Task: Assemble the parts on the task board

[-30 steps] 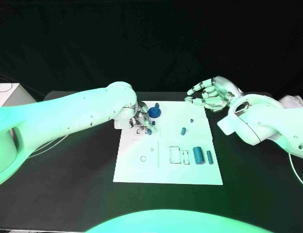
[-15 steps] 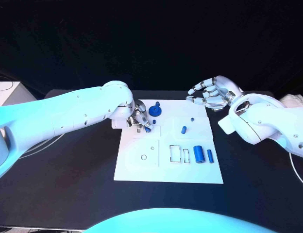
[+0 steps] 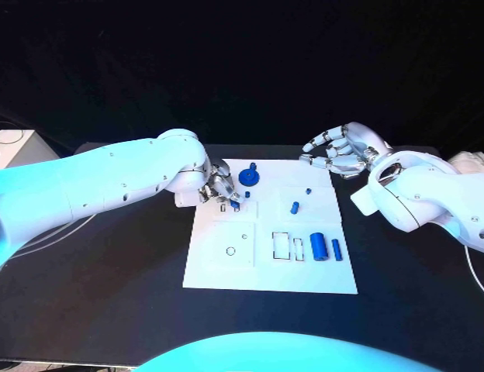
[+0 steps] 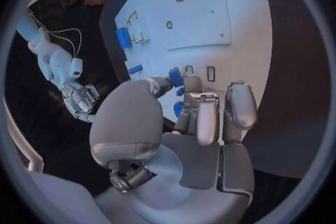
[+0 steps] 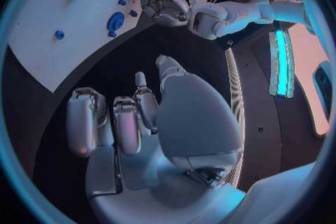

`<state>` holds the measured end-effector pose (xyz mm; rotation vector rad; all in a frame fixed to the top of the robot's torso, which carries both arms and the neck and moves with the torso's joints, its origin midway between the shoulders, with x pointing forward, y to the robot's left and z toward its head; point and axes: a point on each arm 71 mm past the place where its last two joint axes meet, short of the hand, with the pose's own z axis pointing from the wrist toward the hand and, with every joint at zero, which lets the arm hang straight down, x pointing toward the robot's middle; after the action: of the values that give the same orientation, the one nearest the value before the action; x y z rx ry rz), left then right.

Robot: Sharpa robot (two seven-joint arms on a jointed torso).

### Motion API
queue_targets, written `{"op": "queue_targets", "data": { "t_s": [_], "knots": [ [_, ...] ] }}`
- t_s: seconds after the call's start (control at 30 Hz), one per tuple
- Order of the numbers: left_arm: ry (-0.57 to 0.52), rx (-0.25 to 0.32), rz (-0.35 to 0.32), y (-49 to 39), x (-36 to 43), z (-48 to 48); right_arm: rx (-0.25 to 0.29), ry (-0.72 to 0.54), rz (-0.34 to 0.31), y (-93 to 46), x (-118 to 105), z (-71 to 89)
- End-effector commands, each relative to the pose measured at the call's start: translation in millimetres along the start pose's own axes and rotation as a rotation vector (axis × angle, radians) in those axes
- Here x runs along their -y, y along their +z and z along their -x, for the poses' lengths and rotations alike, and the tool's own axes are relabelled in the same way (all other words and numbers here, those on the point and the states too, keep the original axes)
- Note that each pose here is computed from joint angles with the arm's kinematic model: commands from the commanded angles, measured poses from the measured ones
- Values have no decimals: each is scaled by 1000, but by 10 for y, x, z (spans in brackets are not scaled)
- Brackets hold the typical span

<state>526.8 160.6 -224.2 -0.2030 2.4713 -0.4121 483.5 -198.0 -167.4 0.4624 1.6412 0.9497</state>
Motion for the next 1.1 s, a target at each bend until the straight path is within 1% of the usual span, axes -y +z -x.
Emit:
{"op": "queue_targets", "data": {
  "t_s": [0.03,0.3,0.53,0.83,1.1],
  "knots": [
    [40,63,12,-18,29,17,-13,-9,10,-4,0,-12],
    [78,106,28,4,49,25,-16,-8,7,-6,14,-23],
    [98,126,37,42,89,21,-18,-7,6,-8,17,-35],
    [125,131,42,94,128,-28,-18,-7,6,-11,18,-39],
    [144,127,52,110,123,-51,-18,-7,6,-15,21,-36]
  ]
}}
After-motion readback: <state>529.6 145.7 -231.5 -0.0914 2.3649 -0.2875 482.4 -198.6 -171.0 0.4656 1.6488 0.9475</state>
